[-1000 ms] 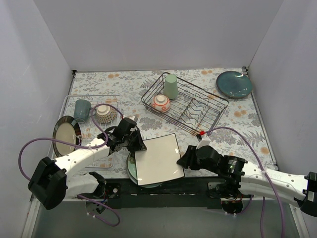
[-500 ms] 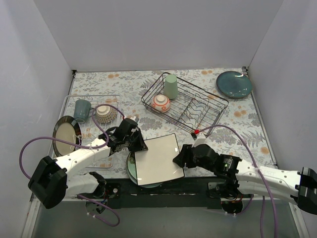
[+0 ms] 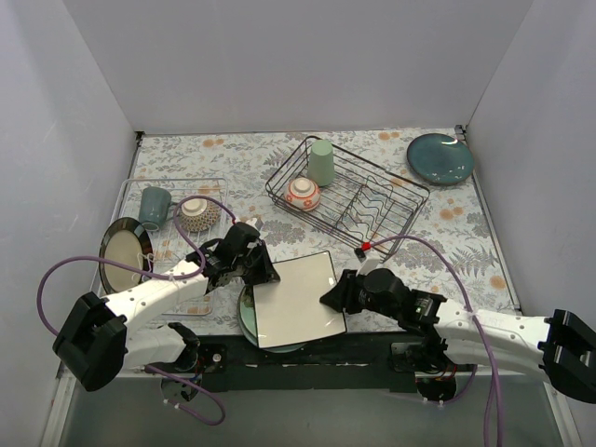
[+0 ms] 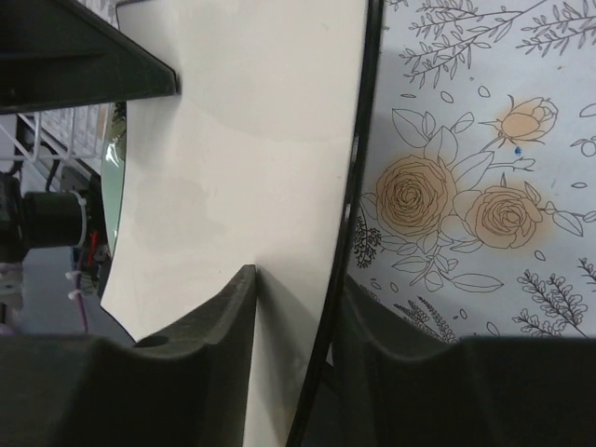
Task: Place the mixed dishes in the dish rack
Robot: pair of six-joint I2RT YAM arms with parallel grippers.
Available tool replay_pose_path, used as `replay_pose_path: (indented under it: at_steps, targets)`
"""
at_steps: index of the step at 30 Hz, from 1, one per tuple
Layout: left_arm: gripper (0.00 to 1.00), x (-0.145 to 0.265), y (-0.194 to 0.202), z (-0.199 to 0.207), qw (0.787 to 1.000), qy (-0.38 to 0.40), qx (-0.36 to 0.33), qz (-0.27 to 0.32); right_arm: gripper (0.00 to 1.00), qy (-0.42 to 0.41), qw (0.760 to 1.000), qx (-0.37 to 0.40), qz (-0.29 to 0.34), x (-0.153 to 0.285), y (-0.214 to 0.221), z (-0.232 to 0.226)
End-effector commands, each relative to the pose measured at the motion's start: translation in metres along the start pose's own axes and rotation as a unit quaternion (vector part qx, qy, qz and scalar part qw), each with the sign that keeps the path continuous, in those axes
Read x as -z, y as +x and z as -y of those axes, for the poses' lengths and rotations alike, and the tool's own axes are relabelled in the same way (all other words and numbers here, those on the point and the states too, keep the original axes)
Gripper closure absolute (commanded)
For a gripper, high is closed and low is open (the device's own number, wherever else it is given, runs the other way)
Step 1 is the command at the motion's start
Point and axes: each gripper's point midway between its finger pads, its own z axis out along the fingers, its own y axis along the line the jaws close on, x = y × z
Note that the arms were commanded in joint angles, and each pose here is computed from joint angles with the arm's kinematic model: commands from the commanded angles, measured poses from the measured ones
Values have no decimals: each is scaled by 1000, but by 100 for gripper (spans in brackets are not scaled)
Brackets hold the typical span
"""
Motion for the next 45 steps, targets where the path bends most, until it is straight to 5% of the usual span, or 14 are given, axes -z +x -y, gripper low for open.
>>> replay_pose_path:
  at_steps: [1,5,9,13,14,21,32,45]
  targets:
    - [99,-4,15,-19,999,-28,-3,-15,70,-15,1000,-5,7,1,1,2]
    - [99,-3,14,-17,1000,-26,-5,-13,91,-8,1000,-9,10,3,0,9]
    - [87,0,8,-10,1000,-19,-8,-3,99,5,1000,-5,15,6,-4,13]
    - [57,7,-6,0,1000,-16,-18,14,99,18,999,14,29,13,-18,11]
    - [43,10,-9,0,999,-22,-19,18,99,19,999,25,34,15,-22,9]
    - [2,30,-42,20,997,-30,-41,60,99,9,993,99,62,26,-65,-25]
    - [2,63,-67,38,994,-33,-45,95,99,-16,975,193,109,40,-152,-109]
    - [2,92,-70,41,991,-22,-48,121,99,-5,965,227,130,57,-209,-133]
